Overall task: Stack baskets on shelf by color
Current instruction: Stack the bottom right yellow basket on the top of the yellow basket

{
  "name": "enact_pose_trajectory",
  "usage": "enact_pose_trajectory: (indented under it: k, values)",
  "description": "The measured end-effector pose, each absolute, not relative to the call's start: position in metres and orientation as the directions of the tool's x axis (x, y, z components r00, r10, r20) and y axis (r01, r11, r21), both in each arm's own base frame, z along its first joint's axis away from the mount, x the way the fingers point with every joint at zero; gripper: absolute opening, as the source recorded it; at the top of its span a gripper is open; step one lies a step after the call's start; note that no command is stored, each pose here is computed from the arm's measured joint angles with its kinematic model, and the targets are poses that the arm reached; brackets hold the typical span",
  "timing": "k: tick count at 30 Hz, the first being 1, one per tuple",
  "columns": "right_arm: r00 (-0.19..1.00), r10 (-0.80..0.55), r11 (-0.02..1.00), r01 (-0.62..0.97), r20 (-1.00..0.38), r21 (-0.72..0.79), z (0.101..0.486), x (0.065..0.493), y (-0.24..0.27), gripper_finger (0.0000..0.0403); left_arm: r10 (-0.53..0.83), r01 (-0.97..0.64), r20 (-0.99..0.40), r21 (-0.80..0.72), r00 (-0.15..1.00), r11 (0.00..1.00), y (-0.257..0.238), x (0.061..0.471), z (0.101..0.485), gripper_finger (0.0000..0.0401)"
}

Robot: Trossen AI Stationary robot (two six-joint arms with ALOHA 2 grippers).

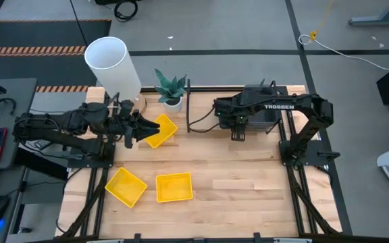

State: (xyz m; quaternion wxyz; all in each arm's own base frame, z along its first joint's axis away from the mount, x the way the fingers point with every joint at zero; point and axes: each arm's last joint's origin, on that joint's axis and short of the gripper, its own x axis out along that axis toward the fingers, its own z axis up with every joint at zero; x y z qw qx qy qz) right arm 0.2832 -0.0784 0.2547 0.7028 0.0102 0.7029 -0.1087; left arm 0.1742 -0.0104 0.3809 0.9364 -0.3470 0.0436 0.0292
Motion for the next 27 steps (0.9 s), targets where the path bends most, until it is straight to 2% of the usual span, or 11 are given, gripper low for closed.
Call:
enact_pose_trajectory:
  k: [4, 9, 12, 16, 24, 27]
  values:
    - [0.045, -0.152, 0.970, 0.198, -0.987, -0.141, 0.281, 0.290, -0.075, 0.0154, 0.023, -0.231, -0.328, -0.612, 0.945, 0.757, -0.011, 0.169, 0.359, 0.0172]
    - [0.237, -0.180, 0.941, 0.324, -0.955, -0.098, 0.316, 0.307, -0.064, 0.0154, 0.131, -0.475, -0.571, -0.511, 0.811, 0.716, -0.008, 0.164, 0.333, 0.0172]
    - [0.367, -0.164, 0.936, 0.352, -0.916, -0.026, 0.330, 0.319, -0.057, 0.0154, 0.225, -0.565, -0.612, -0.445, 0.758, 0.694, -0.006, 0.170, 0.325, 0.0172]
    - [0.484, -0.121, 0.936, 0.346, -0.866, 0.062, 0.340, 0.330, -0.045, 0.0154, 0.251, -0.599, -0.681, -0.339, 0.688, 0.725, -0.006, 0.188, 0.311, 0.0172]
    - [0.627, -0.046, 0.941, 0.289, -0.778, 0.178, 0.368, 0.340, 0.001, 0.0154, 0.262, -0.689, -0.827, -0.193, 0.497, 0.699, 0.011, 0.224, 0.270, 0.0172]
    - [0.635, -0.010, 0.940, 0.269, -0.773, 0.209, 0.383, 0.335, 0.019, 0.0154, 0.265, -0.717, -0.858, -0.158, 0.440, 0.679, 0.024, 0.235, 0.257, 0.0172]
